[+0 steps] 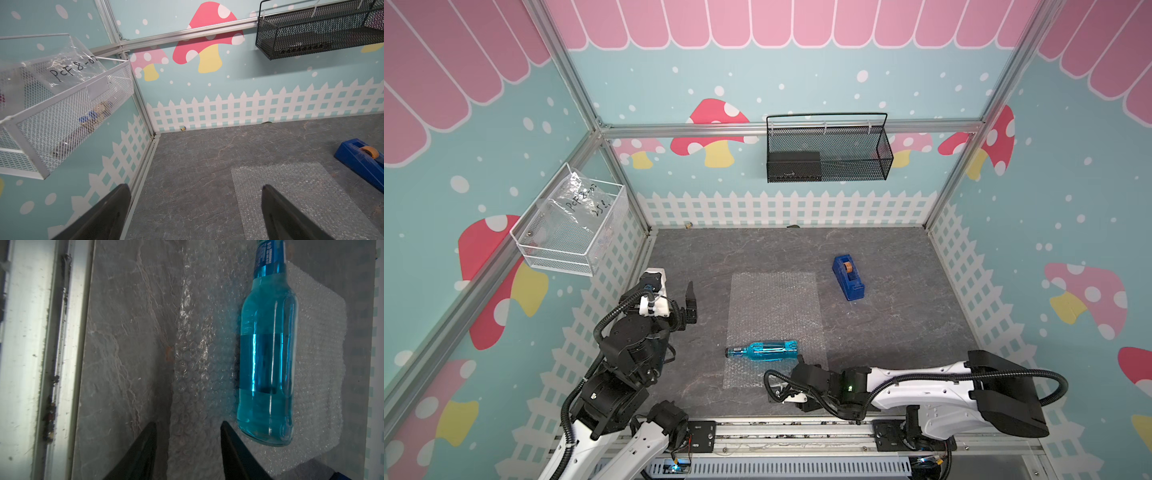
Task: Wrap wine bottles in bubble wrap
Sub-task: Wrap the wine bottle in bubble wrap.
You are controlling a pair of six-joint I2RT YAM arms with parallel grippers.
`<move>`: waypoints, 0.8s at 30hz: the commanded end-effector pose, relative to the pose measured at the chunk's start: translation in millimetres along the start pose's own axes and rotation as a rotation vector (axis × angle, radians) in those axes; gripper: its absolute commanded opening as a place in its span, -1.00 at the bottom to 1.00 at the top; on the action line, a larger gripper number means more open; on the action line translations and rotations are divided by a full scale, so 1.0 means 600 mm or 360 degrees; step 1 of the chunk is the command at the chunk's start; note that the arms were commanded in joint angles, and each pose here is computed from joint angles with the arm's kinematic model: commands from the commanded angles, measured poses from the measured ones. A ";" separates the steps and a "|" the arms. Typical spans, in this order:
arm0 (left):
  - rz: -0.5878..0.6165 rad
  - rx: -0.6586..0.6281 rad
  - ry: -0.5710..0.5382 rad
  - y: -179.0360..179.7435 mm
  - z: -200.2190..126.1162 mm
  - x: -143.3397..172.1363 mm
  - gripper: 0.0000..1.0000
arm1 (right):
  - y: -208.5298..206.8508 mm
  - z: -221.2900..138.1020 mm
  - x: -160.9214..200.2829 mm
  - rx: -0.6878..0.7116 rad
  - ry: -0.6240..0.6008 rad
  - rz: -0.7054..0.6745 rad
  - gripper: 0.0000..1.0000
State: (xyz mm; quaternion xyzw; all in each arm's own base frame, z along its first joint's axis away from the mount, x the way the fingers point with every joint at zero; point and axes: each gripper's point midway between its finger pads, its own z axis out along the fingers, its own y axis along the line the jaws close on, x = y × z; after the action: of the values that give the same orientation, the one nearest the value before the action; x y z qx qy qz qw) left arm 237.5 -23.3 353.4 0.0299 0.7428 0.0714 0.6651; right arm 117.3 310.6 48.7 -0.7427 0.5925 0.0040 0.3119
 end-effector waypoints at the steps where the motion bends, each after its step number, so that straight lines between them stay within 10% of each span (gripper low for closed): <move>1: 0.0034 0.0000 -0.0006 -0.003 0.007 -0.004 1.00 | 0.006 0.014 0.001 0.0002 0.0011 -0.0090 0.05; 10: 0.0018 -0.0011 -0.0022 -0.004 0.012 -0.001 0.99 | 0.010 0.040 0.021 0.0013 0.0125 -0.0154 0.01; 24: 0.0016 -0.0008 -0.0023 -0.003 0.008 0.003 0.99 | -0.017 0.035 0.004 0.0109 0.0117 -0.0181 -0.83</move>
State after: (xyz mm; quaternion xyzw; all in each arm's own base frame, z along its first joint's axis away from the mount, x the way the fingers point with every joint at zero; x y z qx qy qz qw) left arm 242.9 -26.0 352.1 0.0288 0.7393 0.0707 0.6690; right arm 134.6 316.6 25.4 -0.7596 0.5697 -0.0586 0.3081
